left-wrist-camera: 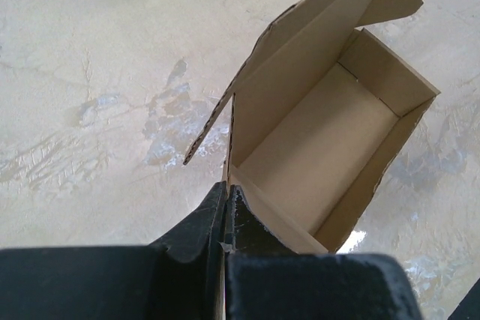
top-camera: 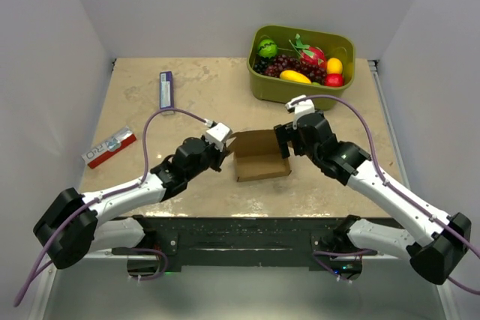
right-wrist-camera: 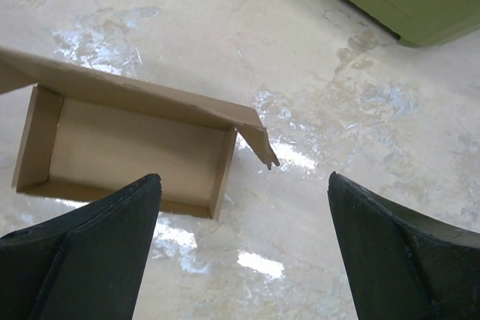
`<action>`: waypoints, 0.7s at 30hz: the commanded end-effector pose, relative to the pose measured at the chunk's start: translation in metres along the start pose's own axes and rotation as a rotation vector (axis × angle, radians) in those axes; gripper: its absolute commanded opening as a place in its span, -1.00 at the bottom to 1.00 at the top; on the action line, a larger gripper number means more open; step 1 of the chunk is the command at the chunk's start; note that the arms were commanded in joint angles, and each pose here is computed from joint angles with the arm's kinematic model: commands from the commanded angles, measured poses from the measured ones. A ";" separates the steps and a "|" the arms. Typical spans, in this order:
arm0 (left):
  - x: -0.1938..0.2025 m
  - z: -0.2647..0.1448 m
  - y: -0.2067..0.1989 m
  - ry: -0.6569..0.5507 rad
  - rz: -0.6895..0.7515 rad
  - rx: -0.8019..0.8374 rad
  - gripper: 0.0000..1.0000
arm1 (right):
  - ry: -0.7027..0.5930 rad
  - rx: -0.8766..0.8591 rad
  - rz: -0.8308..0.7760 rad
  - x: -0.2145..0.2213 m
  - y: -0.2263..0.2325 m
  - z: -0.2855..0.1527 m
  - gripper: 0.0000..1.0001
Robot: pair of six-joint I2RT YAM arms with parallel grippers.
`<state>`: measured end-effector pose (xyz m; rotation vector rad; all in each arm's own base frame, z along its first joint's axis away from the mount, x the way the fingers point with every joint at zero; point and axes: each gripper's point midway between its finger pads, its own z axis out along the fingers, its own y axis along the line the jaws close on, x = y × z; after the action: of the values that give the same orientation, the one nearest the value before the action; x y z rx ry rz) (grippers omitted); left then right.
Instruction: Fold the paper box
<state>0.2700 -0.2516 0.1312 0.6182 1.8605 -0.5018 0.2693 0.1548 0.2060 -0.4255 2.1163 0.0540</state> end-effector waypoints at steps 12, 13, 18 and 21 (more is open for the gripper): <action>-0.023 -0.002 -0.006 -0.010 0.044 0.036 -1.00 | -0.022 0.020 -0.070 0.007 -0.018 0.054 0.77; -0.023 -0.002 -0.006 -0.004 0.047 0.037 -1.00 | -0.034 0.021 -0.065 0.004 -0.020 0.057 0.76; -0.024 -0.002 -0.007 -0.001 0.053 0.041 -1.00 | -0.031 -0.029 -0.062 0.012 -0.020 0.071 0.65; -0.021 0.000 -0.003 0.007 0.054 0.037 -1.00 | -0.020 -0.062 -0.066 0.020 -0.013 0.079 0.63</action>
<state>0.2649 -0.2532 0.1304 0.6836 1.8969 -0.4990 0.3212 0.1370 0.1548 -0.4668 2.1241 0.0159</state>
